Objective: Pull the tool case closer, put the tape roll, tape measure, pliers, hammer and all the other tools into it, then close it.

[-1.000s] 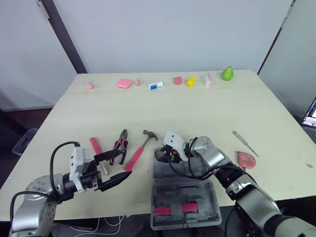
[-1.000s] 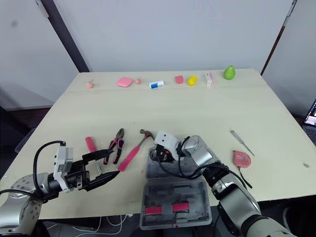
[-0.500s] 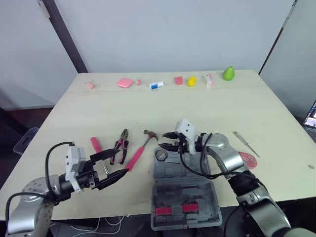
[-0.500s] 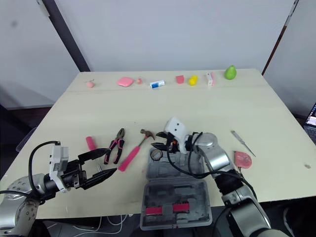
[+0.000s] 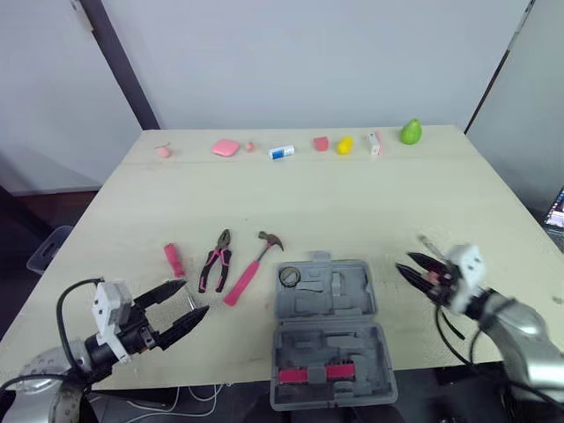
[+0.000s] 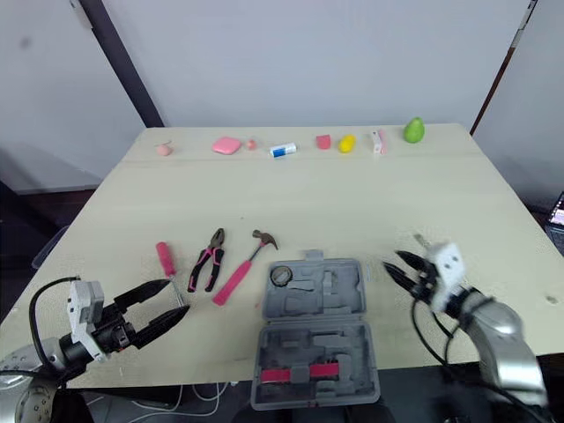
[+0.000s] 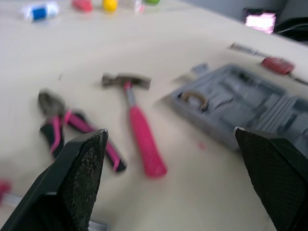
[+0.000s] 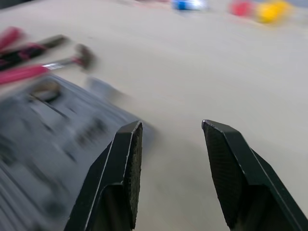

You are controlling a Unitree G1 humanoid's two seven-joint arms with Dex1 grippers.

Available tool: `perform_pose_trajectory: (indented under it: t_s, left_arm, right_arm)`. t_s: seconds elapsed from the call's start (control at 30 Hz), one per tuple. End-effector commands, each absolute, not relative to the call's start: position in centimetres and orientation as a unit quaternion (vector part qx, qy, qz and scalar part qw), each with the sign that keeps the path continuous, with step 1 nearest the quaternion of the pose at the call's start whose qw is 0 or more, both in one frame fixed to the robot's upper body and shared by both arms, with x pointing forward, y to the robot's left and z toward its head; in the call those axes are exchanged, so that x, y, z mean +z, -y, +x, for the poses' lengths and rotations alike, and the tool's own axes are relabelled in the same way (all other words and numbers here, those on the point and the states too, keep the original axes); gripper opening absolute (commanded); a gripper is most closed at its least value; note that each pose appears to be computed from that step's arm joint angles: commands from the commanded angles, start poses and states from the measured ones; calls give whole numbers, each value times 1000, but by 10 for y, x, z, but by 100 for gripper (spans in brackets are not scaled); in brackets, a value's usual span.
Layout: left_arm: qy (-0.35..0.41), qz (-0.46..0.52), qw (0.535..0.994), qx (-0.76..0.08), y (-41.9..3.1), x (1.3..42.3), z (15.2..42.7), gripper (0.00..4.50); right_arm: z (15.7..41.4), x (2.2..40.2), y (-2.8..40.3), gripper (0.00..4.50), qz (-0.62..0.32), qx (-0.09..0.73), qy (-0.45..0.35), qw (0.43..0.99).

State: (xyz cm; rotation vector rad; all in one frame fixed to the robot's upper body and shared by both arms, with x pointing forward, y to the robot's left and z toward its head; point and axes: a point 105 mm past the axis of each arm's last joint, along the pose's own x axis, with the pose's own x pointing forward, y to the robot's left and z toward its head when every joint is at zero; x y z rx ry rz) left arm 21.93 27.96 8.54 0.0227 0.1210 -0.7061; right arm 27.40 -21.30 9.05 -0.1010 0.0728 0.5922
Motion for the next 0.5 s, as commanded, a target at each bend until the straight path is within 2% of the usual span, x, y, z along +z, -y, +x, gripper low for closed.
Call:
perform_pose_trajectory:
  t_s: [0.03,0.1,0.13,0.33,0.5]
  left_arm:
    - [-51,29,946,-319,-297,88,213,450]
    - [-63,28,952,-299,-308,82,206,450]
    - [-67,26,954,-290,-313,80,203,450]
    - [-93,19,961,-261,-331,65,185,450]
    - [-100,18,963,-250,-335,60,180,450]
  right_arm:
    - [254,97,244,323,-53,242,-12,969]
    - [235,89,262,427,-47,204,-25,977]
    - [227,86,268,446,-47,189,-31,980]
    - [176,59,291,446,-19,132,-77,988]
    - [158,49,308,446,-7,101,-88,991]
